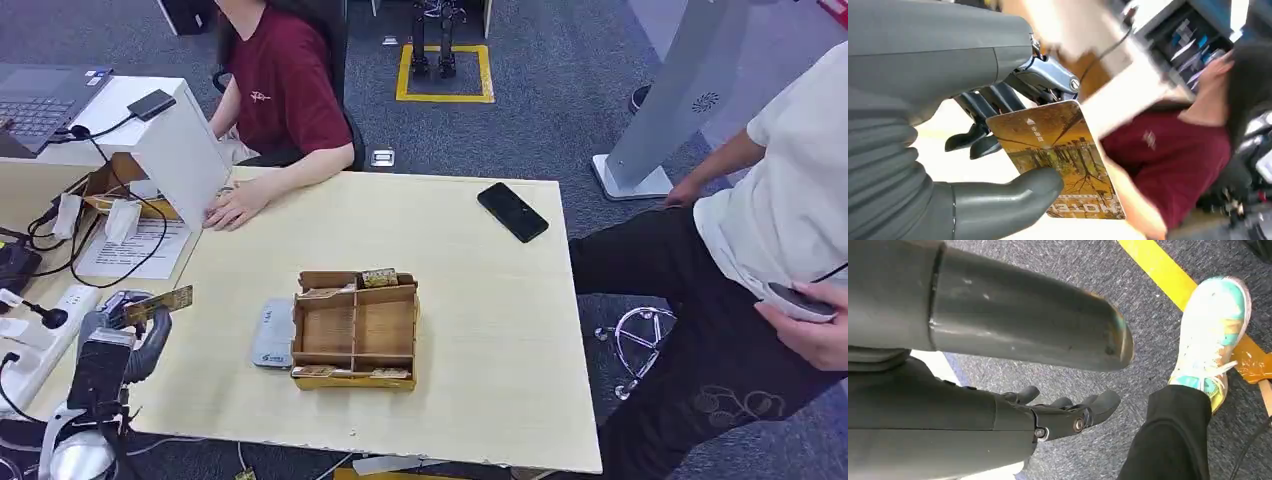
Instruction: Pass the card to the sensor for recognition and then transmit it.
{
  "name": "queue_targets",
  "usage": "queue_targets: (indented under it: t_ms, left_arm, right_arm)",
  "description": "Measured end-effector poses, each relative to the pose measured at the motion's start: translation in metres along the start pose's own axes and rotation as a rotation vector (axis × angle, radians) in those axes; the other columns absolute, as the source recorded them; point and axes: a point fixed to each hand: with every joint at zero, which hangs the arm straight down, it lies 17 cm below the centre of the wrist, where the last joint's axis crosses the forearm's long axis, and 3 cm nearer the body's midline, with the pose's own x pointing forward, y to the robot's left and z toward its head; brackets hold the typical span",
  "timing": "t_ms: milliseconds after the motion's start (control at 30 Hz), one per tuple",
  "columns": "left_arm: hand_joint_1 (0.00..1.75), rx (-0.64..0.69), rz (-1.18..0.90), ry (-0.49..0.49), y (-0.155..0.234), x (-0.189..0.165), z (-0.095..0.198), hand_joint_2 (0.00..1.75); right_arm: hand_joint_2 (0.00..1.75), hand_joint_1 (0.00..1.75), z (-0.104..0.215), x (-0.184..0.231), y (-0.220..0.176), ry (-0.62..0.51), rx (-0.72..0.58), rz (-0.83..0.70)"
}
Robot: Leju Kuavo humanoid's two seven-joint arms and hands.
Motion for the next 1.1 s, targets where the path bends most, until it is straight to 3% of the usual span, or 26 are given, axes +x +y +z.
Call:
queue_targets:
  t_ms: [167,633,833,1100]
  left_arm:
    - [1.75,-0.059,0.153,0.064,-0.010,-0.007,0.003,1.75]
    - [1.75,-0.242,0.001,0.182,-0.060,-0.034,0.032,1.75]
    - [1.75,-0.279,-0.187,0.201,-0.078,-0.048,0.040,1.75]
    - [1.75,-0.365,-0.204,0.236,-0.117,-0.059,0.060,1.75]
  right_arm:
    - [0.00,0.00,0.000,-0.001,0.000,0.001,-0.003,0.001]
    - [0.00,0.00,0.000,-0.001,0.001,0.002,-0.002,0.000]
    - [0.00,0.00,0.000,0.001,0.003,0.005,0.005,-0.002]
    - [0.00,0.00,0.000,0.003,0.003,0.005,0.007,-0.002]
